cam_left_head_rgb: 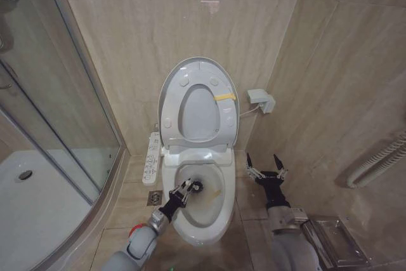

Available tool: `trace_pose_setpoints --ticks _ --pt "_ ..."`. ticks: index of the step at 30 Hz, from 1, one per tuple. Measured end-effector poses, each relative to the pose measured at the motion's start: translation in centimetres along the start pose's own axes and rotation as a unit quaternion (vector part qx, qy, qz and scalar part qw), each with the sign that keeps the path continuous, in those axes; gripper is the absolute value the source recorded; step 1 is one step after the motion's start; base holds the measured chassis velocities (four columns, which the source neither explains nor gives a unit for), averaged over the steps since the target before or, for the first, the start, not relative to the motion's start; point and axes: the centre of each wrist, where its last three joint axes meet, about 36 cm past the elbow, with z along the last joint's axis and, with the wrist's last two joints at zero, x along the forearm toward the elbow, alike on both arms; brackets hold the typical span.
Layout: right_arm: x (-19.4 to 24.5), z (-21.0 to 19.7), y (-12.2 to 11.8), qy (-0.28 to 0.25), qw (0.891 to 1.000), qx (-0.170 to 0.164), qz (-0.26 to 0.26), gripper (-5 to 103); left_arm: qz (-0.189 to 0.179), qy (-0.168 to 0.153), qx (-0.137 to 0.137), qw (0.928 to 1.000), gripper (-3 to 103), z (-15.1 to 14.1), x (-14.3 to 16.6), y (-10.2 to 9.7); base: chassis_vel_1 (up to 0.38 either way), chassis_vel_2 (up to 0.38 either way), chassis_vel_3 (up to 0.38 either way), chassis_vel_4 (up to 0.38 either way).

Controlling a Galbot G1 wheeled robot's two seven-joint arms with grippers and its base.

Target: Open the toilet lid, clean the toilet bowl with a toilet brush, close the toilet lid, and flush.

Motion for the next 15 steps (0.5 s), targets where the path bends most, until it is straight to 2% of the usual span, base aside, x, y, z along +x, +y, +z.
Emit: trace_pose_setpoints --ticks 4,8,12,15 --pt "0.0 0.0 0.0 0.0 1.0 0.0 0.0 100 -0.006 -0.011 -0.004 0.9999 21 -0.4 -0.4 0.3 0.0 0.0 0.0 0.0" --pt "0.0 0.0 0.0 0.0 1.0 0.0 0.0 100 -0.015 -0.043 -0.002 0.999 21 -1.6 -3.0 0.4 0.0 0.0 0.0 0.0" --pt "0.0 0.0 0.0 0.0 1.0 0.0 0.0 100 -0.015 -0.056 0.003 0.9983 21 -2.1 -4.5 0.1 0.0 0.0 0.0 0.0" --pt "0.0 0.0 0.0 0.0 1.0 0.0 0.0 100 -0.013 -0.076 0.018 0.9969 21 -3.0 -7.2 -0.8 0.0 0.0 0.0 0.0"
